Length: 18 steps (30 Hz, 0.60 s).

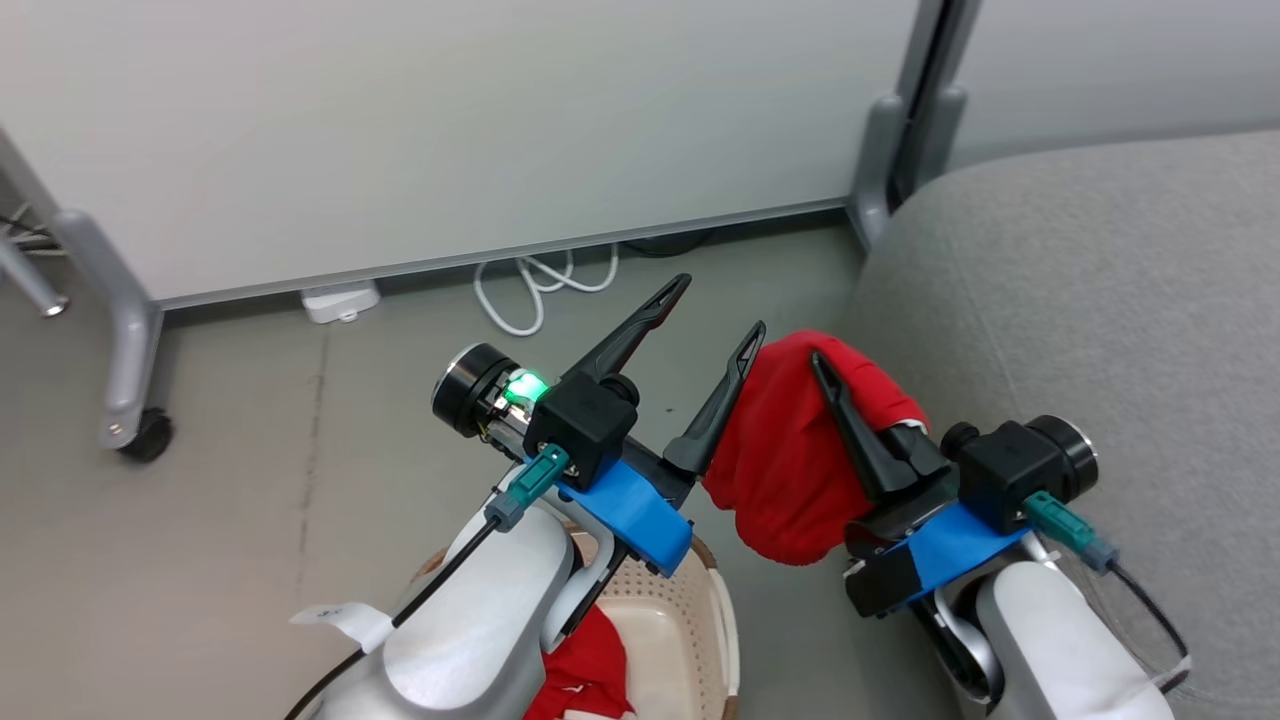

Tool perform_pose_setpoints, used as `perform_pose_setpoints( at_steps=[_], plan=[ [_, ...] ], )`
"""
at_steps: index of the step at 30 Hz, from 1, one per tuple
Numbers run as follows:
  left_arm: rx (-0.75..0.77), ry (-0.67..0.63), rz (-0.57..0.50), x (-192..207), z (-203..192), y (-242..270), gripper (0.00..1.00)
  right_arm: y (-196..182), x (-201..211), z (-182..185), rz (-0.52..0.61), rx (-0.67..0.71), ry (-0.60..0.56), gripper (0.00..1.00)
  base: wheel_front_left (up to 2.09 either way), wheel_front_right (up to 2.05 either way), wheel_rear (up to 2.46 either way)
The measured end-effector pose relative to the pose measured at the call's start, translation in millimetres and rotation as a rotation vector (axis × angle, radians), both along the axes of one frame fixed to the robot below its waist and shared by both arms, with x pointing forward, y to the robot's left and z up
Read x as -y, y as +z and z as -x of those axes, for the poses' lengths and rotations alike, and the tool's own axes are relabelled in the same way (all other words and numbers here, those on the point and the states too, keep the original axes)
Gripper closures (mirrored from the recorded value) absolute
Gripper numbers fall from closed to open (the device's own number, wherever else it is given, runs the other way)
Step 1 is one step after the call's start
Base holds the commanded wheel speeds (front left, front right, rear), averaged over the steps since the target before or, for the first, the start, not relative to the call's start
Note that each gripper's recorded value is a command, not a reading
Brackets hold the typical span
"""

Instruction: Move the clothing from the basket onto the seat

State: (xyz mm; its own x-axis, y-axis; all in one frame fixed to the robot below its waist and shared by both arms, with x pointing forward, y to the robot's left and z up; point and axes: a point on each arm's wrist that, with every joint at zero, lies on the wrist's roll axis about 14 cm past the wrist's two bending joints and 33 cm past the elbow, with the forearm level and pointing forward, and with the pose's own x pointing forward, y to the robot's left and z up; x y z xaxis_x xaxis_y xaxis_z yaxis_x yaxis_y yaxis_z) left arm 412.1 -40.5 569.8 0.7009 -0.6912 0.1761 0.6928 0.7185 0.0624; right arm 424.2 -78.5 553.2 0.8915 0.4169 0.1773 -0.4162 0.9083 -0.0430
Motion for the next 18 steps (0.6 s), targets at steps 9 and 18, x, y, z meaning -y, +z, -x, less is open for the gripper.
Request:
perform_pose_setpoints(
  at_steps=[9,18],
  plan=[
    [-0.032,-0.161,-0.007,55,9,-15,0.00,-1,70,13,-0.008,0.001,-0.193,1.00,0.00,0.00,0.00],
    [-0.061,-0.340,-0.013,109,30,-29,0.00,-12,135,42,-0.018,-0.027,-0.398,1.00,0.00,0.00,0.00]
  ],
)
